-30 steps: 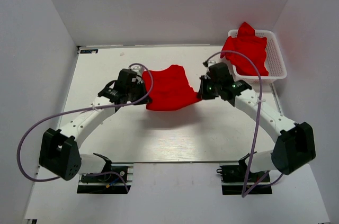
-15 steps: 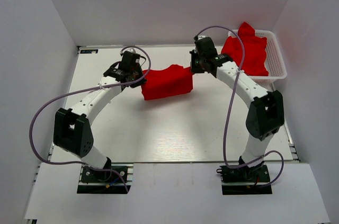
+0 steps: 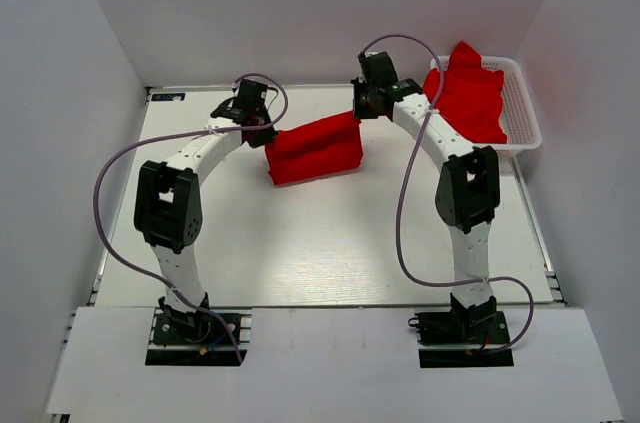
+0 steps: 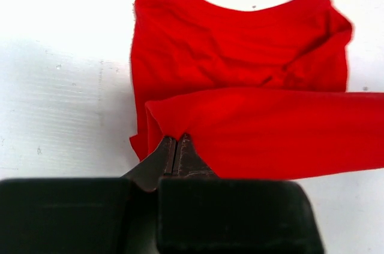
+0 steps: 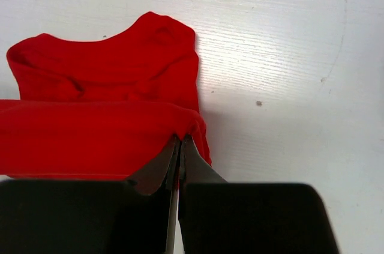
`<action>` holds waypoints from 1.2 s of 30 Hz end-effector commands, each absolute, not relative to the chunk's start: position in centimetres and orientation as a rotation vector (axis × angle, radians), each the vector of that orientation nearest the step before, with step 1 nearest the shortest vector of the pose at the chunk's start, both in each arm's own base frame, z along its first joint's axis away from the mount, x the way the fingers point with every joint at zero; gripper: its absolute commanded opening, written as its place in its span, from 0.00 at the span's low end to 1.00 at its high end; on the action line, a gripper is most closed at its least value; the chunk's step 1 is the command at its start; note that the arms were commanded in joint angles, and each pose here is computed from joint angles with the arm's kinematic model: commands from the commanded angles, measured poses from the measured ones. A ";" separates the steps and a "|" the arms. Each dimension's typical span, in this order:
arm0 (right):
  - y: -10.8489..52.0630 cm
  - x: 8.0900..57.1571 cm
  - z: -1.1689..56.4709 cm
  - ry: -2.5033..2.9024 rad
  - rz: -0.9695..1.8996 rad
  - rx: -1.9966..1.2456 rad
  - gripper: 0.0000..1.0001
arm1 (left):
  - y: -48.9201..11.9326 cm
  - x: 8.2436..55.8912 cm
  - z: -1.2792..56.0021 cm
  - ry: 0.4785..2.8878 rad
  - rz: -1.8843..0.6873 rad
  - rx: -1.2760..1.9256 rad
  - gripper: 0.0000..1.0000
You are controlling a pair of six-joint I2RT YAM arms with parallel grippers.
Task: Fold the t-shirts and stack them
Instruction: Fold the long partially folded tshirt into a neat square
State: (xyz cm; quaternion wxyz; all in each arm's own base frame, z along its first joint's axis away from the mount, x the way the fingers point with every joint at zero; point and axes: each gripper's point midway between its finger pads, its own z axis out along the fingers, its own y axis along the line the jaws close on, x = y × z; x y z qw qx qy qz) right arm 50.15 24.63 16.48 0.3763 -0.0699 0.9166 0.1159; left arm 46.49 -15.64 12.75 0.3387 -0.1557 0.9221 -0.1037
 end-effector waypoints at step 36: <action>27.2 49.2 17.5 2.193 0.540 -0.496 0.89 | -12.1 47.0 15.7 2.292 -0.317 -0.387 1.00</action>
